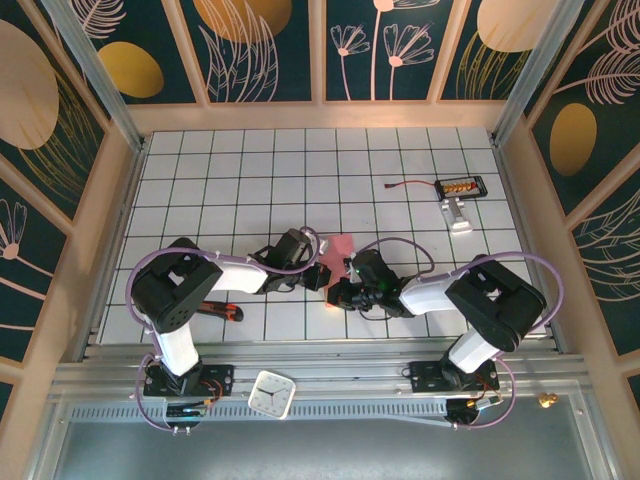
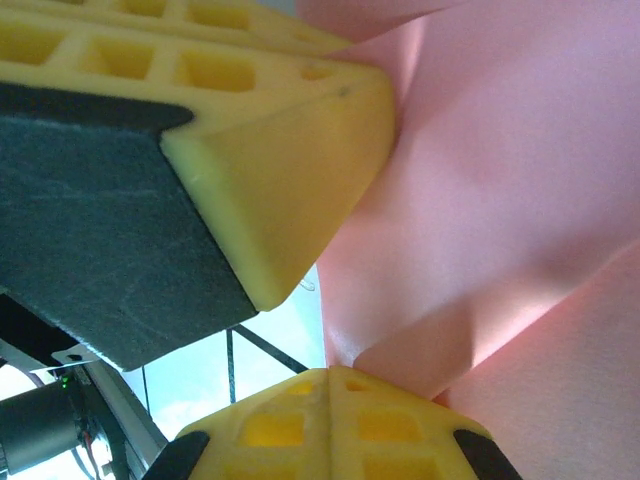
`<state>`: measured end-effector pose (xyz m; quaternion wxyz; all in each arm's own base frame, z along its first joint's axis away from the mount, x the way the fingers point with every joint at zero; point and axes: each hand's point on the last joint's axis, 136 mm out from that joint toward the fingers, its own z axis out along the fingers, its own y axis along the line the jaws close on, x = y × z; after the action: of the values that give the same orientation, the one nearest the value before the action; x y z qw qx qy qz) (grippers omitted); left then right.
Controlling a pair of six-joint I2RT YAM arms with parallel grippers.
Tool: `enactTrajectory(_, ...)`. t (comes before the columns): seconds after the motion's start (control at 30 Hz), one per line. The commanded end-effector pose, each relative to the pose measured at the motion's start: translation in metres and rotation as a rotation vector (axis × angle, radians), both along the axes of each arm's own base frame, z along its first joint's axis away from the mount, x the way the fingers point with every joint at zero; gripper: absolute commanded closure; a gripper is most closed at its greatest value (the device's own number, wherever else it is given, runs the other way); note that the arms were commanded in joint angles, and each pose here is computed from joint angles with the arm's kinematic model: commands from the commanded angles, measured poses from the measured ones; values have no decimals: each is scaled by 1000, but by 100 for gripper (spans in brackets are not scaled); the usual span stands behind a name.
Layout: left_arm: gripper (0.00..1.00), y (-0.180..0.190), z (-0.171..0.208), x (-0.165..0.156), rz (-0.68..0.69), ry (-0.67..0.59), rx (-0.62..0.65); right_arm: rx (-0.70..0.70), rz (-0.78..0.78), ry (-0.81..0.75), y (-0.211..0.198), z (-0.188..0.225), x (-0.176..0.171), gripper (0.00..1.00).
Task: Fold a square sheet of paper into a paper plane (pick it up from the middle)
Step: Fold the triangle a second time at the center of the table.
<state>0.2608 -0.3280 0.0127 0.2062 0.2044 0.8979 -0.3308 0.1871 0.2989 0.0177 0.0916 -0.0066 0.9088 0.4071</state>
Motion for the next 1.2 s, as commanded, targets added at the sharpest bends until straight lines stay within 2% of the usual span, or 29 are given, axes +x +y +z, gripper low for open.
enactTrajectory(0.0,100,37,-55,-26,16,131,204,-80,-15,56,-13,-25,-14,100)
enactTrajectory(0.43,100,40,-59,-26,20,135,227,-143,52,131,-18,-39,-52,100)
enactTrajectory(0.9,100,43,-60,-25,24,129,241,-165,93,155,-16,-41,-72,100)
enactTrajectory(1.0,100,42,-61,-25,20,130,242,-121,100,111,-10,-27,-64,100)
enactTrajectory(1.17,100,43,-62,-26,16,135,245,42,47,-16,-6,27,-24,100)
